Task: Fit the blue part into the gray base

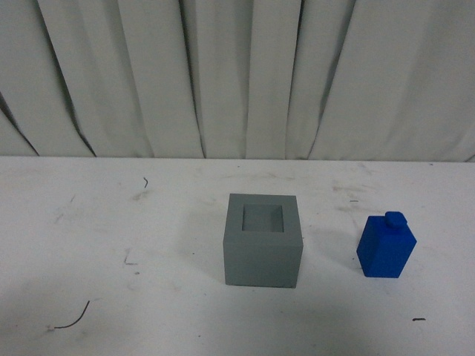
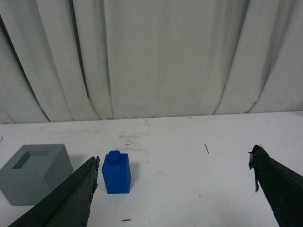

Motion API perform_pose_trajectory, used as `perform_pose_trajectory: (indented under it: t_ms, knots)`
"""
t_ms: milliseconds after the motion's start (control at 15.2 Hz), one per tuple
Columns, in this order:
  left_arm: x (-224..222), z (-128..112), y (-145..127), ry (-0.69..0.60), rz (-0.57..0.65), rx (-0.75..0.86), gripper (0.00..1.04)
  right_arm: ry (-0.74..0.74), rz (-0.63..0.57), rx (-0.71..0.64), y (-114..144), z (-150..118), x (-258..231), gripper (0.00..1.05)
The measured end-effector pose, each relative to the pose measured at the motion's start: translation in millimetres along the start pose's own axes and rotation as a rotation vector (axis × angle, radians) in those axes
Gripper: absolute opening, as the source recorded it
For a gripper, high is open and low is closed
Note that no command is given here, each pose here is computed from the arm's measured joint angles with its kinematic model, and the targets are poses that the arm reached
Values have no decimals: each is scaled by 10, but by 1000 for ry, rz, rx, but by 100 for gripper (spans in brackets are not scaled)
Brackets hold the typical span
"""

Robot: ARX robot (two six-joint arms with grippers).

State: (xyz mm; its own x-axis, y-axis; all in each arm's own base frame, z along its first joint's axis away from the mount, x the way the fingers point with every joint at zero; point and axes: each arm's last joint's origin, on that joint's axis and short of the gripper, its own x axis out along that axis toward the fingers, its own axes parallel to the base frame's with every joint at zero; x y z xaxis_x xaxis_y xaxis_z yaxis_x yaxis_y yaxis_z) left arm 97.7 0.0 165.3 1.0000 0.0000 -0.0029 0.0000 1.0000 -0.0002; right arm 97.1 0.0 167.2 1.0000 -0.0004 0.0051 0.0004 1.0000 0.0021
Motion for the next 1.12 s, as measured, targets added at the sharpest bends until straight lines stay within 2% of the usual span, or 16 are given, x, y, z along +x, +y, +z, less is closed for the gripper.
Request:
perform_pose_trajectory:
  t_ms: [1117]
  knots:
    - [0, 0, 0, 0, 0, 0, 98, 0, 0, 0, 0, 0, 0, 98]
